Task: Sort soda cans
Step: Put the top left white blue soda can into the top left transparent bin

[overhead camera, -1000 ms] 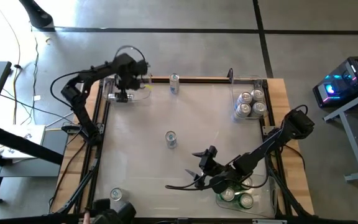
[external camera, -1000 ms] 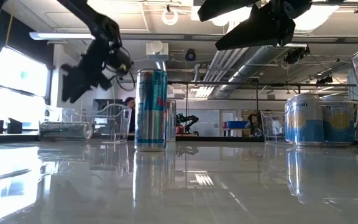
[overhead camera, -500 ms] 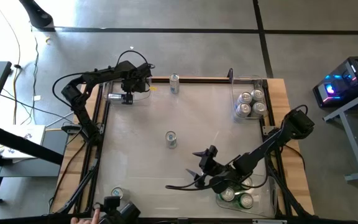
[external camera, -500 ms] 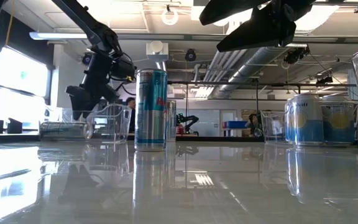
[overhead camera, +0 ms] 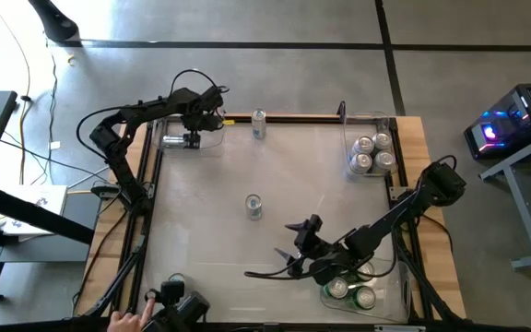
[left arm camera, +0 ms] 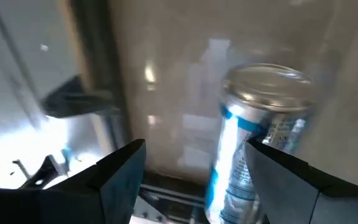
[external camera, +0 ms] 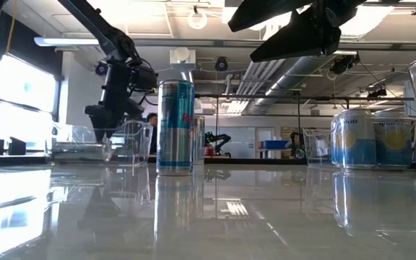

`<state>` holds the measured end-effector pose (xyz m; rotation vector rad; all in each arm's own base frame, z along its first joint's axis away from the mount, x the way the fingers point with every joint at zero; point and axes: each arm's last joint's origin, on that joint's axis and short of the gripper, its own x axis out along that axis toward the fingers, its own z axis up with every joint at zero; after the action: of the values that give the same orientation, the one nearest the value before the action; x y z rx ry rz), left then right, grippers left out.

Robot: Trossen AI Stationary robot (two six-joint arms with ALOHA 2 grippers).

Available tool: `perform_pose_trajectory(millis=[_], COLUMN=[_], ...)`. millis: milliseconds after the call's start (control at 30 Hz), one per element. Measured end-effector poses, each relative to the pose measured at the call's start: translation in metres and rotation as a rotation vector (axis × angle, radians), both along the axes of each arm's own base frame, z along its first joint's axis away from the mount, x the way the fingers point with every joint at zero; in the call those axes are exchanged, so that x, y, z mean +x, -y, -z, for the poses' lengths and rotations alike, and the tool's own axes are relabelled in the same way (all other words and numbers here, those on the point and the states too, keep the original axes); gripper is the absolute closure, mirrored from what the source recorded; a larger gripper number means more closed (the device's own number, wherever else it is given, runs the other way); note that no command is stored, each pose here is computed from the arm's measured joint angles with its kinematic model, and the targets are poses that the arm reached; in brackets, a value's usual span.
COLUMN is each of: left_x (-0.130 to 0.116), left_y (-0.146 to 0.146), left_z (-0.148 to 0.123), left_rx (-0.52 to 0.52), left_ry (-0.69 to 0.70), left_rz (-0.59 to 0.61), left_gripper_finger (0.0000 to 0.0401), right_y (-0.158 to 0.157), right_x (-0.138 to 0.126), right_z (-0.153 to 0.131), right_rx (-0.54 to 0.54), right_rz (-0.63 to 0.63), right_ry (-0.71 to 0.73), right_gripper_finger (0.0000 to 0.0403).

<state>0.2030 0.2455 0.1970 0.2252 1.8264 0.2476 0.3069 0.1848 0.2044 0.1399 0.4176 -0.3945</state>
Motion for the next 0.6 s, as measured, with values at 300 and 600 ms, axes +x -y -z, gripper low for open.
perform_pose_trajectory(millis=[300, 600], left_x=[0.002, -0.006], left_y=[-0.002, -0.008], left_z=[-0.014, -0.016], left_rx=[0.065, 0.033], left_ry=[0.049, 0.064], left_rz=[0.015, 0.040], left_gripper_finger=[0.0133, 0.0133], right_y=[0.003, 0.003], right_x=[0.002, 0.002], right_z=[0.000, 0.000], right_rx=[0.000, 0.002], right_rz=[0.009, 0.009], right_ry=[-0.002, -0.002], right_gripper_finger=[0.0049, 0.0049])
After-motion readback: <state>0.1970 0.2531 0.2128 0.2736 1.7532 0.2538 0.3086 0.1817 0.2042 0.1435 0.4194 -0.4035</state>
